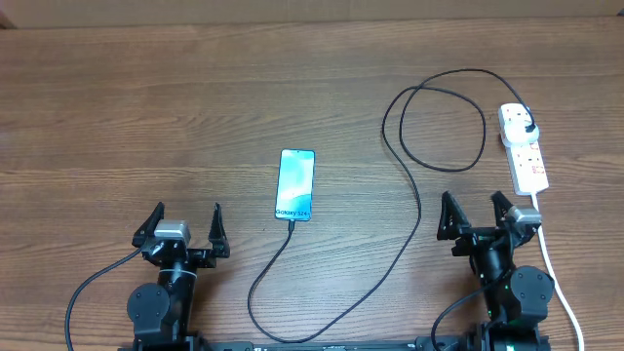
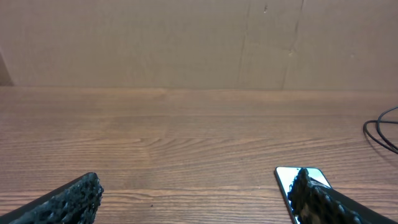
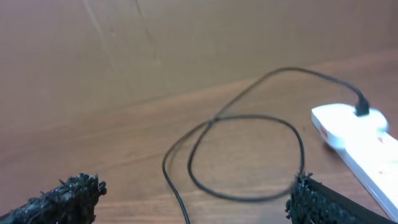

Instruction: Plug charger to phone and switch on socket

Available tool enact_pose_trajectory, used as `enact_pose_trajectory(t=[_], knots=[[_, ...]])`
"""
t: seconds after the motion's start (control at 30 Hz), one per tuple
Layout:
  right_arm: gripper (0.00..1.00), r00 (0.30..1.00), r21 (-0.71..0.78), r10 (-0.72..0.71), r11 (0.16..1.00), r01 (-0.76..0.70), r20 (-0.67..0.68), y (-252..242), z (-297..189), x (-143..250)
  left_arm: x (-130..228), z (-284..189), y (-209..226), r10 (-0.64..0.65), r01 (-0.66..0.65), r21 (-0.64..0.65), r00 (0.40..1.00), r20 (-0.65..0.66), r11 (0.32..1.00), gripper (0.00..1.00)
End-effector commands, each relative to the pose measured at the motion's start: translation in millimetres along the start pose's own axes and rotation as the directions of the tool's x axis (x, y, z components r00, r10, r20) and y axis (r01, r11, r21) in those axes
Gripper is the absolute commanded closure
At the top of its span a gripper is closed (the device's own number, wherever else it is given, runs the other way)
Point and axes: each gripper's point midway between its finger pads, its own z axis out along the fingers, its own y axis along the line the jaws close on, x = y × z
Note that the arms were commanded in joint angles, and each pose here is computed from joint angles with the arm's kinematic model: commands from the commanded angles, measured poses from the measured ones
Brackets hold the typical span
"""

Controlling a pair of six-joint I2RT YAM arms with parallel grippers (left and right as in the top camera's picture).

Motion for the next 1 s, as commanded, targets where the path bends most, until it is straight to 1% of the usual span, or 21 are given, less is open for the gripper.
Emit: enact_pose_trajectory(t=[0.0, 0.17, 0.6, 0.8, 0.9, 0.97], knots=[[0.00, 0.999, 0.039, -0.006, 0.999, 0.005, 0.034, -6.2, -4.0, -3.3, -0.3, -0.5, 1.7, 0.025, -0.025, -0.006, 1.000, 0.006, 1.000, 0.00], [0.00, 0.996, 0.032, -0.018, 0.999, 0.015, 0.087, -3.5, -8.0, -15.1, -0.3, -0.5, 1.7, 0.025, -0.025, -0.006, 1.000, 0.006, 1.000, 0.00], [0.00, 0.996, 0.032, -0.019, 0.999, 0.016, 0.088, -3.6, -8.0, -15.3, -0.3, -0.5, 1.7, 0.025, -0.025, -0.006, 1.000, 0.006, 1.000, 0.00], [0.00, 0.993, 0.029, -0.080, 0.997, 0.078, 0.084, -2.1, -7.9, -14.9, -0.3, -0.5, 1.7, 0.025, -0.025, -0.006, 1.000, 0.006, 1.000, 0.00], [0.00, 0.993, 0.026, -0.084, 0.996, 0.082, 0.084, -1.5, -7.9, -14.9, -0.3, -0.5, 1.7, 0.025, -0.025, -0.006, 1.000, 0.006, 1.000, 0.00], [0.00, 0.987, -0.021, -0.140, 0.990, 0.142, 0.083, 7.5, -7.9, -14.1, -0.3, -0.5, 1.7, 0.025, -0.025, -0.006, 1.000, 0.006, 1.000, 0.00]])
